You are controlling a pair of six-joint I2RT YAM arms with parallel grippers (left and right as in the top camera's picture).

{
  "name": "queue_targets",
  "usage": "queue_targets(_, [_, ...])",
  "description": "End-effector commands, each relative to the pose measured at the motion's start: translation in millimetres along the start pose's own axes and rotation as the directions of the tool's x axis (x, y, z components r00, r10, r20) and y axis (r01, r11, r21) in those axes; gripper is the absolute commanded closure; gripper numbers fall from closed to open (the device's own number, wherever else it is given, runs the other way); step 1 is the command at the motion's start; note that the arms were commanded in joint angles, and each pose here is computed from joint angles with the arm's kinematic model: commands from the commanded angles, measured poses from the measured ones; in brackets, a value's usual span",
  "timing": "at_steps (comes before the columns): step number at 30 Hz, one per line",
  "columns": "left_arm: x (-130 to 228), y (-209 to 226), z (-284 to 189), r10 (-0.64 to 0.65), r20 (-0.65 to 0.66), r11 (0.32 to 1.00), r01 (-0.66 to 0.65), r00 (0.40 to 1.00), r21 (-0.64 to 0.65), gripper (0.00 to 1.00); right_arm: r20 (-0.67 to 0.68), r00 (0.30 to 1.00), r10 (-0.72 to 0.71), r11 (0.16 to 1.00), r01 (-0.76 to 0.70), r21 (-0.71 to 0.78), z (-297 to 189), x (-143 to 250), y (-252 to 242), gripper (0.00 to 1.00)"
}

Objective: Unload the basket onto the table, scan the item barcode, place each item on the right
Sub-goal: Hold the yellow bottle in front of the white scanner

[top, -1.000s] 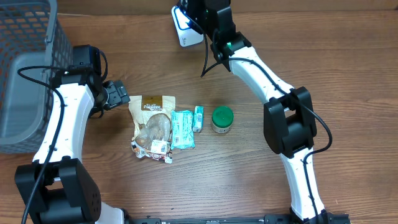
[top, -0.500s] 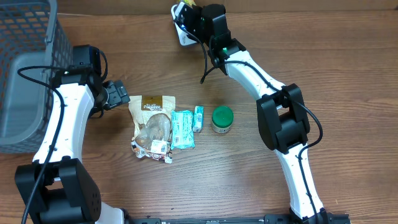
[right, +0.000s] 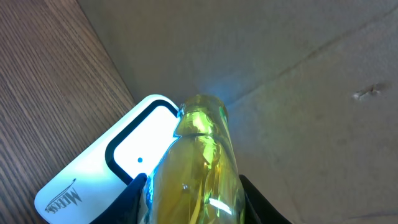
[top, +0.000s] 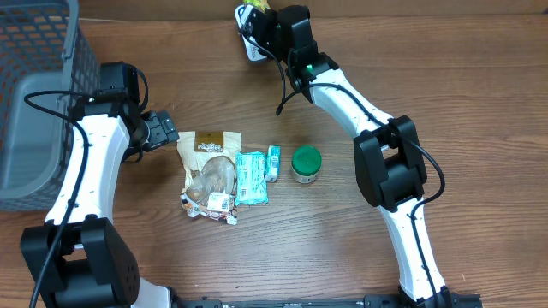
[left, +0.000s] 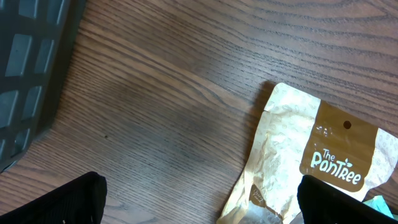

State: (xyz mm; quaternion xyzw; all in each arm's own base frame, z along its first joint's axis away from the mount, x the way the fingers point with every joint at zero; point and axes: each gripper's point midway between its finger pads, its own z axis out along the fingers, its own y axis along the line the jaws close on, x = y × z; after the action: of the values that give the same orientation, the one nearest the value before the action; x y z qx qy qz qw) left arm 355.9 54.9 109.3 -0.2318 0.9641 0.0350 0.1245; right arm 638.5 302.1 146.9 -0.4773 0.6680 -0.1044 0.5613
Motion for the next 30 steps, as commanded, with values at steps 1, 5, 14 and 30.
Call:
queue_targets(1, [-2.9, -0.6, -8.2, 0.02, 0.024, 1.0, -0.02, 1.0, 0.01, 0.0, 0.015, 1.0, 0.004, 1.0, -0.004, -0.005, -3.5, -11.4, -1.3, 0.96])
queue_targets(5, [-2.9, -0.6, -8.2, 0.02, 0.024, 1.0, -0.02, 1.0, 0.01, 0.0, 0.045, 0.999, 0.01, 1.0, -0.011, 0.024, -7.9, -22.7, -12.7, 0.96])
queue_targets(14, [-2.9, -0.6, -8.2, 0.02, 0.024, 1.0, -0.02, 1.0, 0.01, 0.0, 0.234, 0.944, 0.232, 0.955, -0.266, 0.129, -76.3, -103.6, -100.7, 0.96])
queue_targets(30, [-2.9, -0.6, -8.2, 0.02, 0.024, 1.0, -0.02, 1.0, 0.01, 0.0, -0.184, 0.582, 0.792, 0.607, -0.784, 0.129, -211.7, -26.9, -134.5, 0.96])
